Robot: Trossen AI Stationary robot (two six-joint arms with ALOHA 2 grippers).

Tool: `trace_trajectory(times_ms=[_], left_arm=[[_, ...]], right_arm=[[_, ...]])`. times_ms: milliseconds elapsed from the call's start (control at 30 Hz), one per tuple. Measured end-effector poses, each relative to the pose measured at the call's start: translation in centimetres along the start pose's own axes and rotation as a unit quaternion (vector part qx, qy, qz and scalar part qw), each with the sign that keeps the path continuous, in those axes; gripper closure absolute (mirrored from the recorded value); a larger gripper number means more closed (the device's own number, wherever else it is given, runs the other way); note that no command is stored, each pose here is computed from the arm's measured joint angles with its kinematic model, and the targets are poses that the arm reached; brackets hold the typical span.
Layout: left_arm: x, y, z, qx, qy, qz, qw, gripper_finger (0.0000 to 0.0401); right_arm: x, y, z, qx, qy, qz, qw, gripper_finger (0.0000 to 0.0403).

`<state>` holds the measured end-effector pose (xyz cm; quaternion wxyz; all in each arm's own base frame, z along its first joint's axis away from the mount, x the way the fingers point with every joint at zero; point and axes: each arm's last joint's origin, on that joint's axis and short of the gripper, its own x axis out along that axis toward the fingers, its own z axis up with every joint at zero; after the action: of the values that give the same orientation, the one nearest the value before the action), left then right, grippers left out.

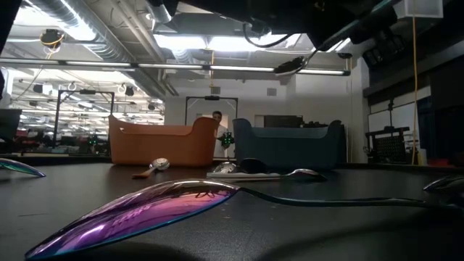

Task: Sort silverware by color (type)
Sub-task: Put the white patterned spoon into the top orange bin

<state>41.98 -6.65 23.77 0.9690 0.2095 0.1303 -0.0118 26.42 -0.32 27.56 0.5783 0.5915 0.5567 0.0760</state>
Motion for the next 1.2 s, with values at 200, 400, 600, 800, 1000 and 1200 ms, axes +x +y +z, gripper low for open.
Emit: trace_trajectory(times_ms=[200, 400, 600, 800, 1000, 1200], left_arm=[[0.1, 0.4, -0.2, 0.0, 0.003, 0.004, 1.0, 0.0262], [0.1, 0.5, -0.2, -0.001, 0.006, 0.012, 1.0, 0.0262], [0.1, 0.6, -0.2, 0.0, 0.008, 0.016, 1.0, 0.0276], [0.1, 0.5, -0.2, 0.0, 0.008, 0.015, 1.0, 0.0318], [0.1, 0.4, -0.3, 0.006, 0.01, 0.009, 1.0, 0.0362], [0.1, 0.4, -0.3, 0.028, 0.009, 0.008, 1.0, 0.039]], right_arm=[[0.0, 0.9, 0.4, -0.009, -0.004, 0.04, 0.999, 0.0397], [-0.1, 1.3, 0.6, -0.011, -0.005, 0.054, 0.998, 0.0398], [-0.1, 1.2, 0.6, -0.011, -0.006, 0.053, 0.999, 0.0398], [-0.1, 1.2, 0.6, -0.012, -0.01, 0.051, 0.999, 0.0397], [-0.1, 1.2, 0.6, -0.01, -0.008, 0.052, 0.999, 0.0397], [-0.1, 1.2, 0.6, -0.01, -0.008, 0.052, 0.999, 0.0397]])
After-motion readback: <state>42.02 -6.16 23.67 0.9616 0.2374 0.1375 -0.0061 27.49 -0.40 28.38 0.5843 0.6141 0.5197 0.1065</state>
